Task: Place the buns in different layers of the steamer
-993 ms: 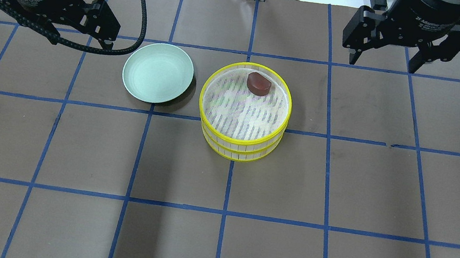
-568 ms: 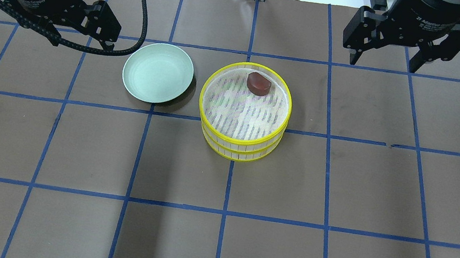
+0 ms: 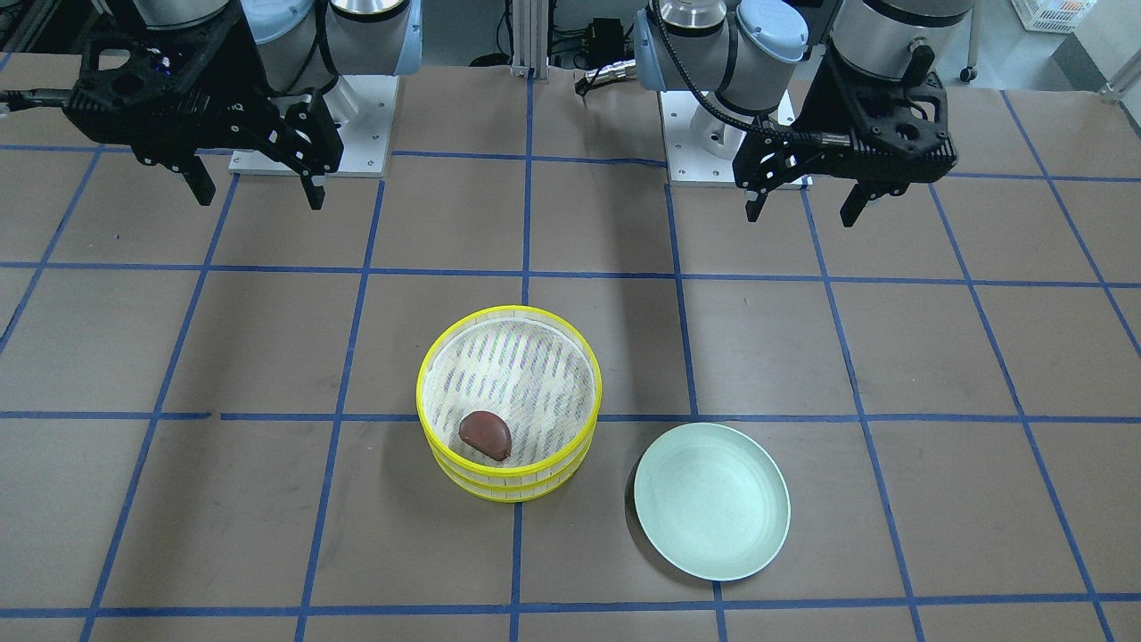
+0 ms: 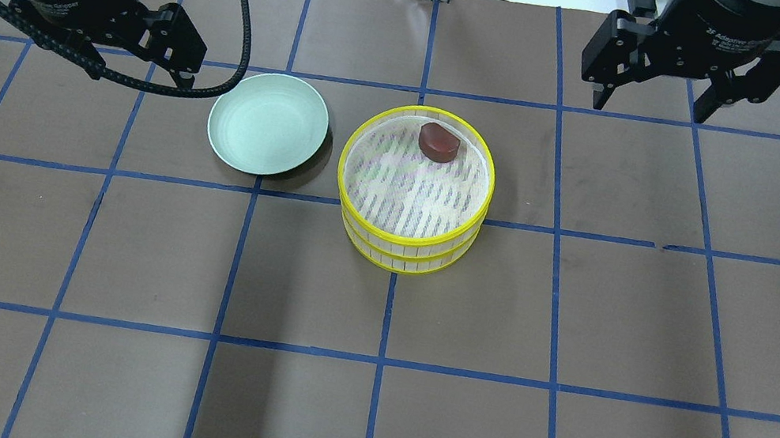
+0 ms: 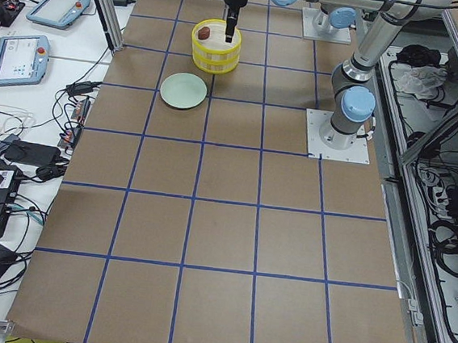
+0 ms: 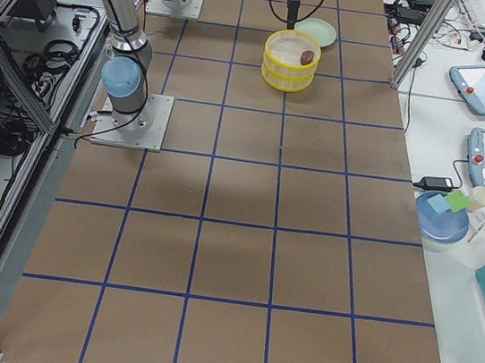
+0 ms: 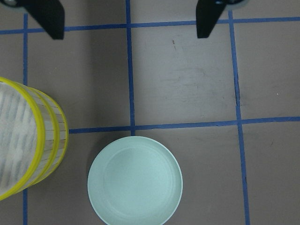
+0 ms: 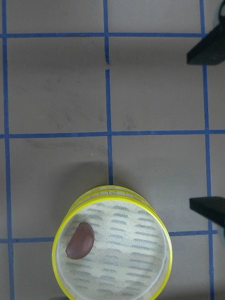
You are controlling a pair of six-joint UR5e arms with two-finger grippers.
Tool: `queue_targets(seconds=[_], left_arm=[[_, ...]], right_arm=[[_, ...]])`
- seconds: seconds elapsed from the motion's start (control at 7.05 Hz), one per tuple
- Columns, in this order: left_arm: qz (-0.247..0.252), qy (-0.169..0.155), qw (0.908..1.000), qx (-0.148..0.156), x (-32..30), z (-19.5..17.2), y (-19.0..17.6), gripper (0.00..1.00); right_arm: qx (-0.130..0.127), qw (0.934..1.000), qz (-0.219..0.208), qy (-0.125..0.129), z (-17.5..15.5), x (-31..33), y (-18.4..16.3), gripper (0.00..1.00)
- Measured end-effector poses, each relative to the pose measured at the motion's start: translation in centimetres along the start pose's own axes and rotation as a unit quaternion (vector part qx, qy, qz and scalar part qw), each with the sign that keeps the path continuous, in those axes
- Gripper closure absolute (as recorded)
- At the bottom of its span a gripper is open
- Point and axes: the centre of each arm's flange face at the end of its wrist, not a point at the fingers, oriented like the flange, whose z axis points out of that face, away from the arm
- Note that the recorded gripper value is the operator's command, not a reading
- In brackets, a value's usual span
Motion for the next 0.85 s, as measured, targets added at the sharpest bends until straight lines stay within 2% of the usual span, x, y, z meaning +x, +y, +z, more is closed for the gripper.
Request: queue_targets(seconds=[0.85], left_arm=[[-0.003,0.000,1.0000,-0.002,-0.01,0.06,0.05,0.00]], right_arm=[[0.000,1.0000,0.000,-0.002,0.01,-0.03,0.01,0.01]])
